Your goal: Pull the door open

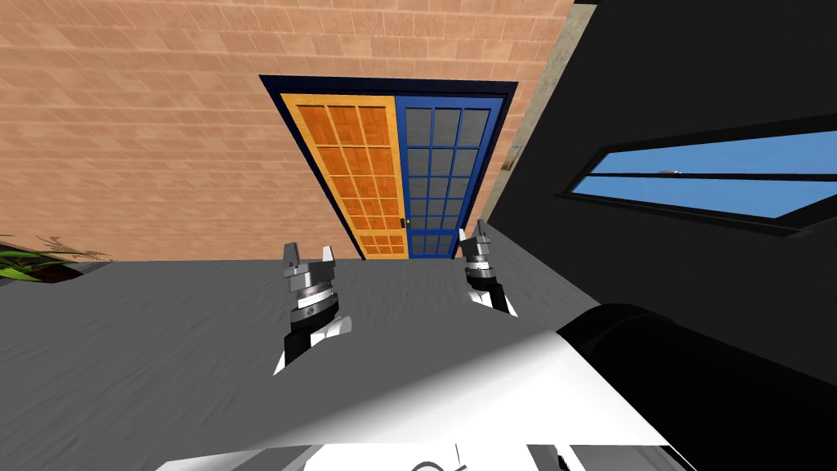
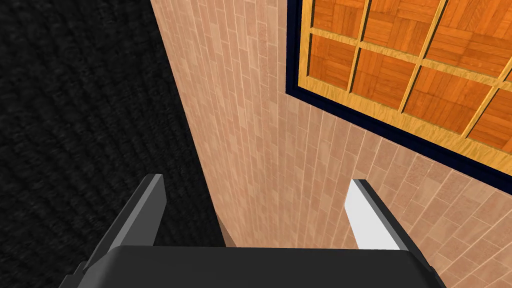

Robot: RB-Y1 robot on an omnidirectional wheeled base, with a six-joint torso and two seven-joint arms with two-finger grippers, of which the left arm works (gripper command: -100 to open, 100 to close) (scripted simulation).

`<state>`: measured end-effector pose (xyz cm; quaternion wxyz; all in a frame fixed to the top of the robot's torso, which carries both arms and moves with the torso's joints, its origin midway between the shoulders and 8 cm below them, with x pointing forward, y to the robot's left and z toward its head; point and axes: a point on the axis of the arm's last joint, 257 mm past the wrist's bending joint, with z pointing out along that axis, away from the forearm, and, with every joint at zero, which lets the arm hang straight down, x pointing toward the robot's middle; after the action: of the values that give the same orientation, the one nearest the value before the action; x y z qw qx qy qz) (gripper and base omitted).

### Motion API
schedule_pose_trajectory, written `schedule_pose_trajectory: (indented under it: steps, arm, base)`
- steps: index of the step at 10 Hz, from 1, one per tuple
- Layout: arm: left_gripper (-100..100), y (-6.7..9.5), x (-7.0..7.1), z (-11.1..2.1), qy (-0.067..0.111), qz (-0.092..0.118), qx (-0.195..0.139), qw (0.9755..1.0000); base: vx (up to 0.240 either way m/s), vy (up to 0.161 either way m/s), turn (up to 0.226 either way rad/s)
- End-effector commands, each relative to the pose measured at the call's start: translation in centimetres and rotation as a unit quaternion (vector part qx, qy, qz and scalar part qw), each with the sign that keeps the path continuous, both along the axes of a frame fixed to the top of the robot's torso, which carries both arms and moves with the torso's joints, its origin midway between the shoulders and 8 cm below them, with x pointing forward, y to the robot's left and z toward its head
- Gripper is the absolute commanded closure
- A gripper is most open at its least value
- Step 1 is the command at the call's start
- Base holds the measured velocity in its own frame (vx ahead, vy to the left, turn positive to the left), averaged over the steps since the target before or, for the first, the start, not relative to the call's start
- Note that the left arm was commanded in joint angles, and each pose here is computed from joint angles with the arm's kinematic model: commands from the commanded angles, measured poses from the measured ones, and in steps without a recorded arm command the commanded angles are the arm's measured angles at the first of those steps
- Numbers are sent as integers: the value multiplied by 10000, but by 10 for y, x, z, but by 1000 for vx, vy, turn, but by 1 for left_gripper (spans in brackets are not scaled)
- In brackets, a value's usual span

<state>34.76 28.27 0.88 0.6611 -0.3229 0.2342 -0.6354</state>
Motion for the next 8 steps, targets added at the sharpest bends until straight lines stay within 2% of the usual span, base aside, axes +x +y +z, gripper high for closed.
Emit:
schedule_pose_trajectory:
  steps: [1,4,5,6,7,8]
  arm:
    - [-100,0,7,-12,142,116,222,9996]
    - [-100,0,16,-27,307,250,484,9980]
    - [-100,0,19,-33,367,301,582,9972]
    - [-100,0,25,-44,487,400,779,9950]
    - [-100,0,25,-44,487,400,779,9950]
    - [-100,0,27,-50,546,449,878,9936]
  base:
    - [162,-30,-17]
    - [110,-42,-9]
    - [82,-43,-13]
    - [126,-27,-16]
    - [97,-11,-6]
    - [70,-24,-10]
